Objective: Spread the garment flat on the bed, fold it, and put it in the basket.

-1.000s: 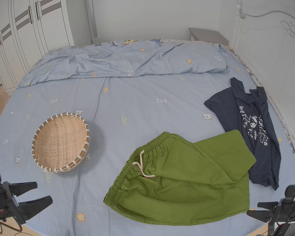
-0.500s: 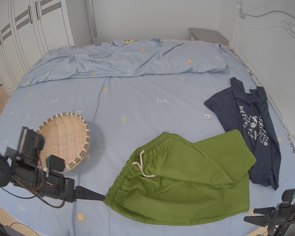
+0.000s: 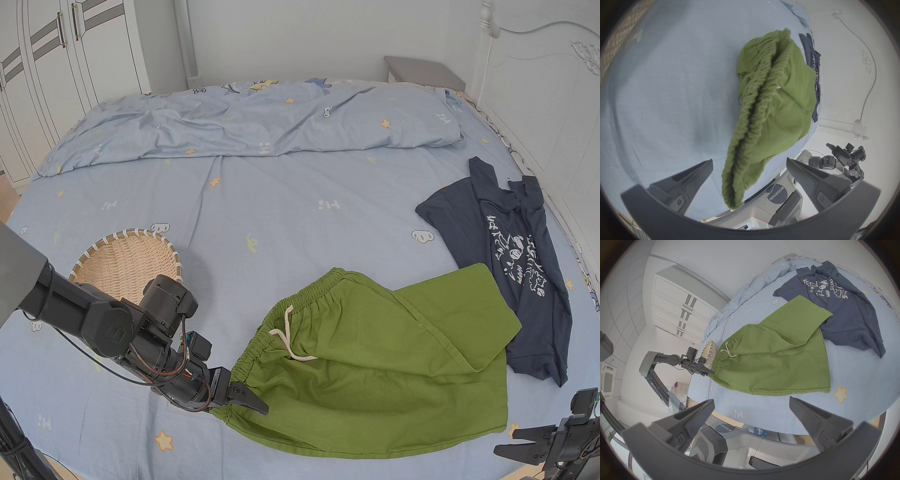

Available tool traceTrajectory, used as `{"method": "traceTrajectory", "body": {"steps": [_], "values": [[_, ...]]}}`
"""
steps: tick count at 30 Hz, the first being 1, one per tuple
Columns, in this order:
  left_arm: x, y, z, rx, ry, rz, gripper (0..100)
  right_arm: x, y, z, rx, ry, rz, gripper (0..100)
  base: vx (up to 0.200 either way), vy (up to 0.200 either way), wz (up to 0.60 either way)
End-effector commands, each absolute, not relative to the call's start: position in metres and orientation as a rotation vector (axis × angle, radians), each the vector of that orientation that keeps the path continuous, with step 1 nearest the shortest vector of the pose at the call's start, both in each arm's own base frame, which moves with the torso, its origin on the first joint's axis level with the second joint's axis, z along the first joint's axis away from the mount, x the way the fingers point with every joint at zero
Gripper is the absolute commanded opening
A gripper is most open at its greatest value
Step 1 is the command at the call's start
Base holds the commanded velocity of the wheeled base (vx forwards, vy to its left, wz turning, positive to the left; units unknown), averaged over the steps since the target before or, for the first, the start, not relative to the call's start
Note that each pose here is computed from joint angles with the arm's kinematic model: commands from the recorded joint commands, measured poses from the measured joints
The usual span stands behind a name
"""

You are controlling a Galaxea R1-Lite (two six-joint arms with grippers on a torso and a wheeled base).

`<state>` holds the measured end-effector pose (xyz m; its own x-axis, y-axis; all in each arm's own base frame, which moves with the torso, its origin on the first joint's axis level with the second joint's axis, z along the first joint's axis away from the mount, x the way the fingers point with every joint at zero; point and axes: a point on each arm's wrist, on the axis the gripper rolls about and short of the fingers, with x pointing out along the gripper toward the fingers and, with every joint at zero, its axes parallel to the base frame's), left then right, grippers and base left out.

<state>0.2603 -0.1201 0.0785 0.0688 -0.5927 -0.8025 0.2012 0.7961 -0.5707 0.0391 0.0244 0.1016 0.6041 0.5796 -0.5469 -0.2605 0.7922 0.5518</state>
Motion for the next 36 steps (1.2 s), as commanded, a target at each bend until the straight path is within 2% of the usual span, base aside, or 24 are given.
{"method": "traceTrajectory", "body": {"steps": [1, 7, 8, 21, 25, 29, 36], "values": [[0.267, -0.122, 0.071, -0.353, 1.400, -0.603, 100, 0.039, 0.024, 0.102, 0.446, 0.781, 0.506, 100, 0.000, 0.000, 0.00], [0.267, -0.116, 0.078, -0.374, 1.375, -0.588, 100, 0.039, 0.024, 0.101, 0.446, 0.781, 0.506, 100, 0.000, 0.000, 0.00], [0.267, -0.115, 0.082, -0.375, 1.364, -0.591, 0, 0.039, 0.024, 0.101, 0.446, 0.781, 0.506, 100, 0.000, 0.000, 0.00], [0.249, -0.102, 0.093, -0.411, 1.349, -0.564, 0, 0.040, 0.025, 0.103, 0.457, 0.785, 0.506, 100, 0.000, 0.000, 0.00], [0.237, -0.080, 0.104, -0.461, 1.302, -0.523, 0, 0.058, 0.034, 0.110, 0.487, 0.874, 0.487, 100, 0.000, 0.000, 0.00], [0.217, -0.056, 0.109, -0.513, 1.252, -0.479, 0, 0.090, 0.045, 0.105, 0.449, 0.990, 0.434, 100, 0.000, 0.000, 0.00], [0.193, -0.034, 0.087, -0.555, 1.154, -0.431, 0, 0.110, 0.047, 0.088, 0.446, 1.128, 0.431, 100, 0.000, 0.000, 0.00]]}}
